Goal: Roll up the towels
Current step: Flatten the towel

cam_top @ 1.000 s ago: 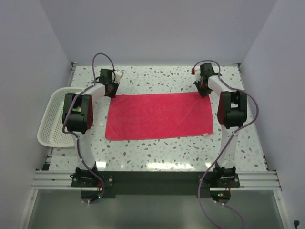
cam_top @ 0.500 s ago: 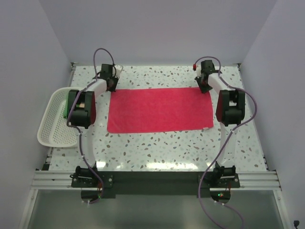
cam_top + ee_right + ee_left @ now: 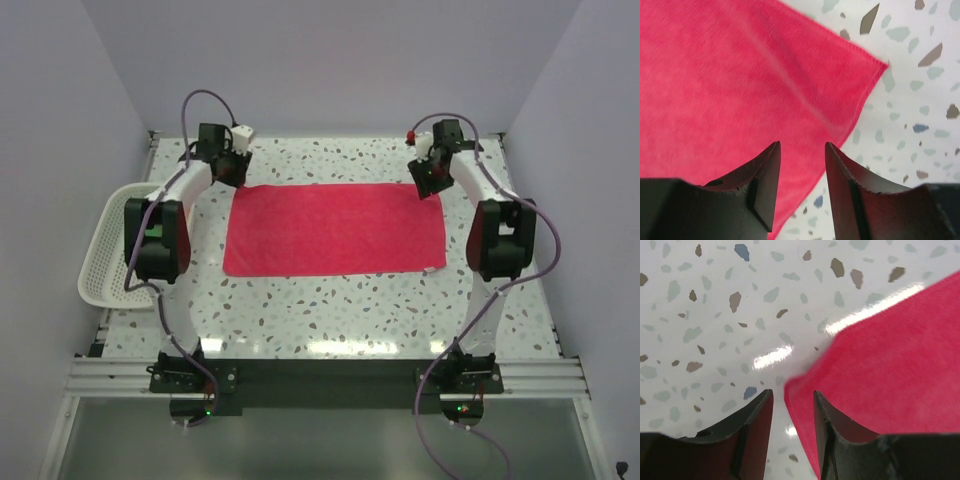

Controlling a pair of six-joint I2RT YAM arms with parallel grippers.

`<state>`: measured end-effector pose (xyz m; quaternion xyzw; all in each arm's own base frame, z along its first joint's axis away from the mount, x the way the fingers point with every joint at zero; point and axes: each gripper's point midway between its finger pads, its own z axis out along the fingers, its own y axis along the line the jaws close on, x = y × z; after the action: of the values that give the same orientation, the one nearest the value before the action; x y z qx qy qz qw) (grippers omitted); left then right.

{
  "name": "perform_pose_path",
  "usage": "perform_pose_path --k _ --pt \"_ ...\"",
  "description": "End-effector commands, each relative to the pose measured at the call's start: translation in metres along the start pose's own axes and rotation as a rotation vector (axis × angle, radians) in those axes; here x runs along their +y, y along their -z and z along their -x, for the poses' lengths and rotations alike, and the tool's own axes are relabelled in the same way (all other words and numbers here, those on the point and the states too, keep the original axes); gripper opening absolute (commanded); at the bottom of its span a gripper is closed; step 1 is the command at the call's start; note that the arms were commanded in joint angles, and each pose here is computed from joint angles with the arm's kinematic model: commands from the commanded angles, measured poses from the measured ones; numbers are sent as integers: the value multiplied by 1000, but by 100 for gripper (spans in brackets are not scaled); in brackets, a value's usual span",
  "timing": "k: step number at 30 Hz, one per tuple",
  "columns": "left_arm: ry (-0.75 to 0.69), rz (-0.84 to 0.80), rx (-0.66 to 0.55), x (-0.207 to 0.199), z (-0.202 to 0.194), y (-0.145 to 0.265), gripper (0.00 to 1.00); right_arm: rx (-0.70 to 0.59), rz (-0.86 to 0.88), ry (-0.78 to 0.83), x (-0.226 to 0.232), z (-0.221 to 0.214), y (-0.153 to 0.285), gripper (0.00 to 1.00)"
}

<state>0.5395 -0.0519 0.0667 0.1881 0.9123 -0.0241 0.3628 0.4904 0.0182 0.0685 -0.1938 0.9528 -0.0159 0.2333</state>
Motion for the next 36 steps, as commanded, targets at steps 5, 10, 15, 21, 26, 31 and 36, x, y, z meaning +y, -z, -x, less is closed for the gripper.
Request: perform_pose_path --k 5,10,15,21,26,31,36 --pt "-181 -160 -51 -39 -6 112 44 108 158 167 27 -63 79 41" --pt "-189 -243 66 -65 -75 123 42 215 207 167 36 -115 80 31" --pt "-177 -258 108 -73 -107 123 39 267 194 148 42 -146 59 29" --pt "-157 -265 153 -79 -133 117 37 331 188 142 45 -173 40 29" --pt "-149 -266 189 -81 -148 111 36 359 172 157 45 -187 32 27" --pt "-138 -266 217 -83 -159 110 33 398 172 176 46 -203 26 24" --pt "-135 -260 264 -83 -176 107 28 413 164 191 45 -209 25 22"
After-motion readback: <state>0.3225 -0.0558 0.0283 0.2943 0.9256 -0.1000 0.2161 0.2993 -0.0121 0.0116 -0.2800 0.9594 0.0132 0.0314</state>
